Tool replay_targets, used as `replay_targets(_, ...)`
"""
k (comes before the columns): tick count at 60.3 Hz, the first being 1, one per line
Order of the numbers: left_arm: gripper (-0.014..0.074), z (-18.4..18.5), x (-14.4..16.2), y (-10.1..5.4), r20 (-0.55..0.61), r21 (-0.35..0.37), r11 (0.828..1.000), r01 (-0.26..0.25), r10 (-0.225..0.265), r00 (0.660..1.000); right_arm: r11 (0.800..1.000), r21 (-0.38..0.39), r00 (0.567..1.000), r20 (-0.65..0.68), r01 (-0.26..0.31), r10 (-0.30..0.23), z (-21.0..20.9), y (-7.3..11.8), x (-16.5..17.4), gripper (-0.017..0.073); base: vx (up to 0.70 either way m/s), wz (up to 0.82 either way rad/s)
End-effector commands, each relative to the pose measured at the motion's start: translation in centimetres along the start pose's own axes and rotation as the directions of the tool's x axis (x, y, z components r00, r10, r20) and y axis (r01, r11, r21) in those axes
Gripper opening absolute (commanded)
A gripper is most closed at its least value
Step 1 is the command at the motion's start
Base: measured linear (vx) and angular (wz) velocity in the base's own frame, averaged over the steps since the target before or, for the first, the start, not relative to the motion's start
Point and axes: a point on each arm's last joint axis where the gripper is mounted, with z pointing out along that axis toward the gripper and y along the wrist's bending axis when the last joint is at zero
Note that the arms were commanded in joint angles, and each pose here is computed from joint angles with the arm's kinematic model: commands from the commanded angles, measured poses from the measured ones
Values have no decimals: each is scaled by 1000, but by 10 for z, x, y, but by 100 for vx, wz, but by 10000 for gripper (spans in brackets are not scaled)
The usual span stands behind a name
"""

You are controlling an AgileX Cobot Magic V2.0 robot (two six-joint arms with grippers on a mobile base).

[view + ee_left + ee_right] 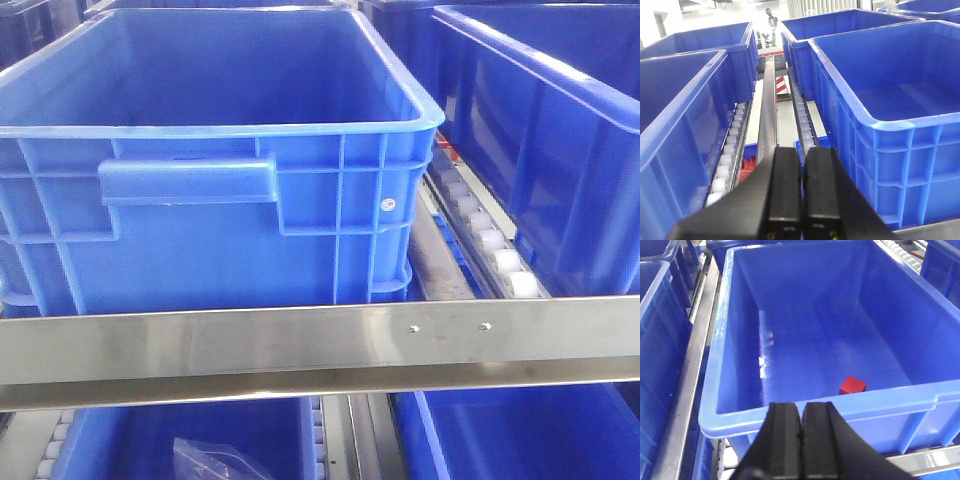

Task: Pick red cube and place on left shelf
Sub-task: 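Raise the empty right gripper out of the blue crate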

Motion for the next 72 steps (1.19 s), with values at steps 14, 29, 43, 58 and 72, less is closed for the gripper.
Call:
replay_targets(14,106,1,1,0,50,-7,1000,10,-9,999,1000,-3,995,96,12,-12,-2,1,-15,49,0,0)
replay_targets(29,106,1,1,0,50,-7,1000,10,-9,999,1000,-17,991,132,15,-12,-12,2,-13,49,0,0)
replay_targets(43,106,1,1,0,50,-7,1000,10,-9,999,1000,-20,985,170,15,-11,-17,-2,21,49,0,0)
replay_targets(58,106,1,1,0,50,-7,1000,10,-9,999,999,-30,959,285,17,-8,-33,-6,63,49,0,0)
replay_targets(72,106,1,1,0,50,-7,1000,10,-9,999,999,-35,937,348,19,-6,-43,-8,86,49,0,0)
